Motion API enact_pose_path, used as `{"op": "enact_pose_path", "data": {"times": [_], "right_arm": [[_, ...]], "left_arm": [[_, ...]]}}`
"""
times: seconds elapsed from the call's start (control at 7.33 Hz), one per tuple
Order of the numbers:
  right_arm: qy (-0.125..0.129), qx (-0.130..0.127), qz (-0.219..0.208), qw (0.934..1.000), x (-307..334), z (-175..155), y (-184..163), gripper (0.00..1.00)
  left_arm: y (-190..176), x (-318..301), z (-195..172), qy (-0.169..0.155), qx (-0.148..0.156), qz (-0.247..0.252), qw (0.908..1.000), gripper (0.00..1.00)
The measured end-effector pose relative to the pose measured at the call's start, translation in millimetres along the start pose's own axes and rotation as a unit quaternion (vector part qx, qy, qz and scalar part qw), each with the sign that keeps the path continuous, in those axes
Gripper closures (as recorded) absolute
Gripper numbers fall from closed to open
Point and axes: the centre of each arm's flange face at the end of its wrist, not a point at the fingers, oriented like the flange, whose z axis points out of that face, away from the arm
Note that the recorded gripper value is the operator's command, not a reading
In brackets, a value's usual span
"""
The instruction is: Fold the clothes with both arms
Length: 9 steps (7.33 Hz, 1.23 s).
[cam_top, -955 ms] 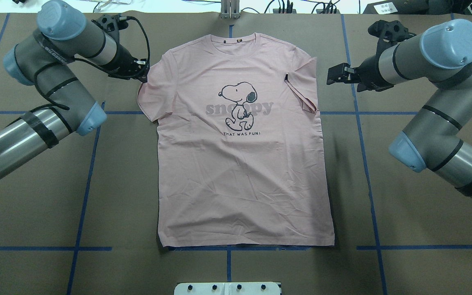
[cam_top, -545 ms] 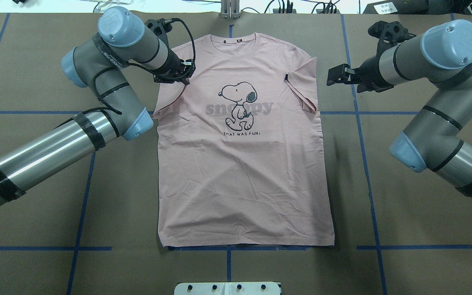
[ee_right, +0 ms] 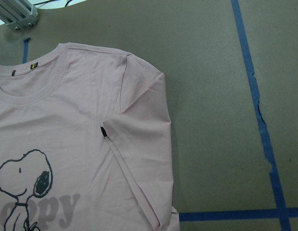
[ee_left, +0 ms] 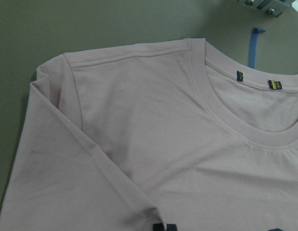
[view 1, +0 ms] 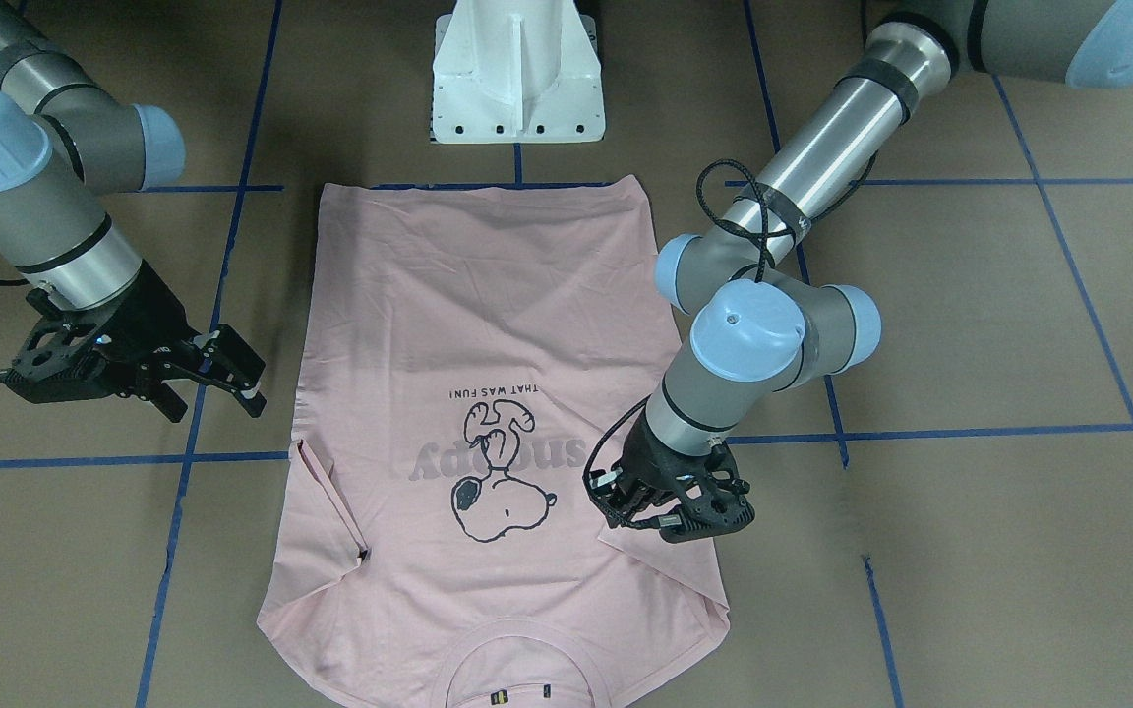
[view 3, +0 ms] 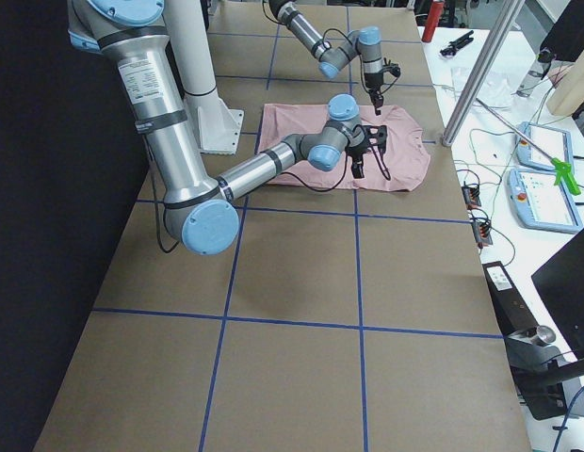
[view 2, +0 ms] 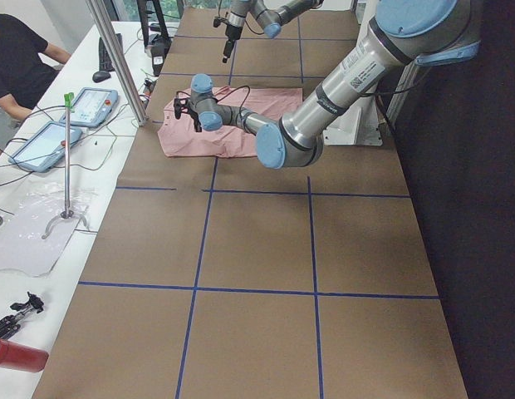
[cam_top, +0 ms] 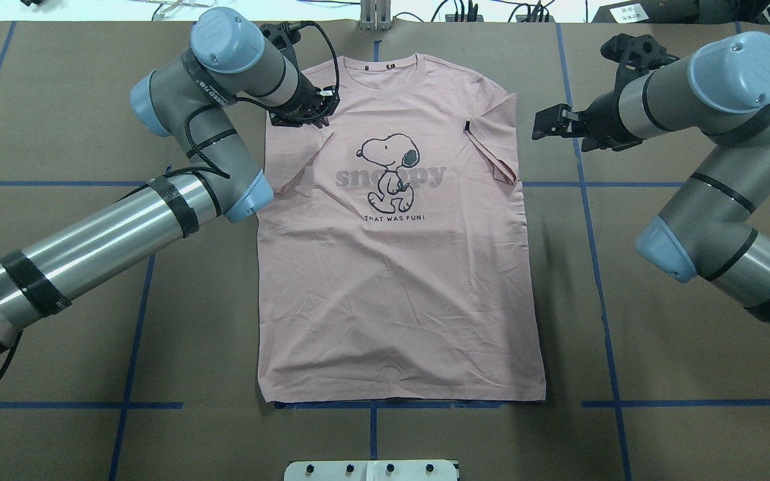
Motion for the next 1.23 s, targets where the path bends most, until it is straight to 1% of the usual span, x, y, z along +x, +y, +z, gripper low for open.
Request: {"op": "enact_pose_path", "data": {"times": [0.14,0.27,0.41,0.55,0.68,0.82,0.95,1.09,1.23], "right_arm": [[-0.004,-0.002,0.01,0.9999,-4,-3,8,0.0],[-0.01,-0.008,0.038,0.9992,-10,-4,27,0.0],[-0.017,-0.018,0.072,0.9971,-19,-6,60,0.02],[-0.019,-0.026,0.097,0.9948,-28,-10,108,0.03],[-0.011,-0.032,0.111,0.9932,-33,-20,162,0.08],[0.009,-0.04,0.124,0.9914,-34,-31,213,0.11],[0.037,-0.04,0.141,0.9885,-30,-33,269,0.13],[0.057,-0.021,0.156,0.9858,-27,-29,323,0.15],[0.068,-0.001,0.172,0.9828,-26,-26,361,0.18]], "left_arm": [[16,4,-17,0.024,-0.001,0.003,0.9997,0.15],[44,1,-40,0.051,-0.007,0.001,0.9986,0.1],[79,-6,-64,0.079,-0.018,-0.003,0.9967,0.0],[108,-19,-89,0.101,-0.028,-0.002,0.9945,0.0],[129,-34,-112,0.114,-0.035,-0.016,0.9927,0.0],[143,-49,-130,0.119,-0.042,-0.045,0.991,0.0],[150,-61,-139,0.119,-0.046,-0.067,0.9896,0.0],[152,-69,-140,0.115,-0.048,-0.078,0.9891,0.0],[152,-75,-139,0.11,-0.046,-0.085,0.9892,0.0]]}}
